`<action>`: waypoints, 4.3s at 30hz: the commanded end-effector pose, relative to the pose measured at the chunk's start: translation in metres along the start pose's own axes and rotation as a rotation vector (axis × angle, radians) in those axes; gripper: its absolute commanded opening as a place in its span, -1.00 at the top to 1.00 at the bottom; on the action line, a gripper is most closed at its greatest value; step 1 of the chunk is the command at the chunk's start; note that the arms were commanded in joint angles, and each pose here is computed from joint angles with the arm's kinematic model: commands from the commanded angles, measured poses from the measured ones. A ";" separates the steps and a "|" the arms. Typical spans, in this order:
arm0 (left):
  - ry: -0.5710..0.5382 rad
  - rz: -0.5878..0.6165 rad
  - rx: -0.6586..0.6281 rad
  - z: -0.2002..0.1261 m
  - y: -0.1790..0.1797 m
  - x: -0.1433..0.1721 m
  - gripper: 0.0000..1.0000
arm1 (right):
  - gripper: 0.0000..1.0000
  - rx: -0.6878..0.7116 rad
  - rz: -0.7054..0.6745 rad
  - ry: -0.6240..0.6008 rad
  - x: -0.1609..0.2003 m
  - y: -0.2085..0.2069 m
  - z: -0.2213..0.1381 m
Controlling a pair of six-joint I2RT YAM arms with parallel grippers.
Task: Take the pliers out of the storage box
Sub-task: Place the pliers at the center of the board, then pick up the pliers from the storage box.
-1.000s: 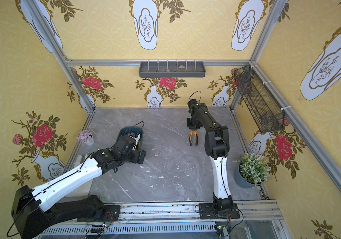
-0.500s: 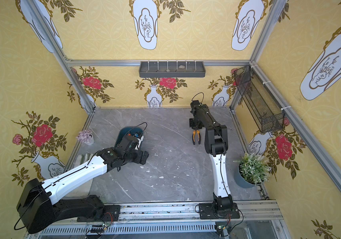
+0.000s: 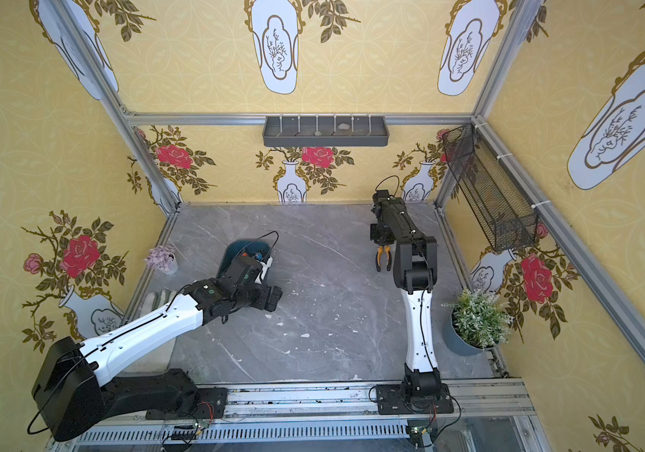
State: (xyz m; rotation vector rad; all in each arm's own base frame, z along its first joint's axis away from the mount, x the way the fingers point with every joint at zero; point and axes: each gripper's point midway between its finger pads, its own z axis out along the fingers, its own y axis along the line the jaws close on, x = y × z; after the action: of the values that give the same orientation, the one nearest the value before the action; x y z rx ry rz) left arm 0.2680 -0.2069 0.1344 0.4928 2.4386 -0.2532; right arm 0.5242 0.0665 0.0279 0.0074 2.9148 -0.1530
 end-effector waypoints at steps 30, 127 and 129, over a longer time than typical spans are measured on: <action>-0.012 -0.018 0.001 -0.001 0.000 -0.004 -0.98 | -0.06 0.005 -0.023 -0.019 -0.003 0.017 0.007; 0.469 -0.392 -0.386 0.042 0.155 0.068 0.80 | -0.22 -0.335 -0.137 -0.558 0.185 0.090 -0.270; 0.459 -0.391 -0.393 0.037 0.156 0.067 0.82 | -0.21 -0.338 -0.135 -0.558 0.185 0.090 -0.271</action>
State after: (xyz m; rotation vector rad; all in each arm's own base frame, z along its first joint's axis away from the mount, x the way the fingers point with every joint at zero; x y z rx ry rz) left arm 0.3046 -0.0619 0.0509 -0.0904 2.9359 0.1804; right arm 0.2828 0.1832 0.2365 -0.2607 2.3665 0.2729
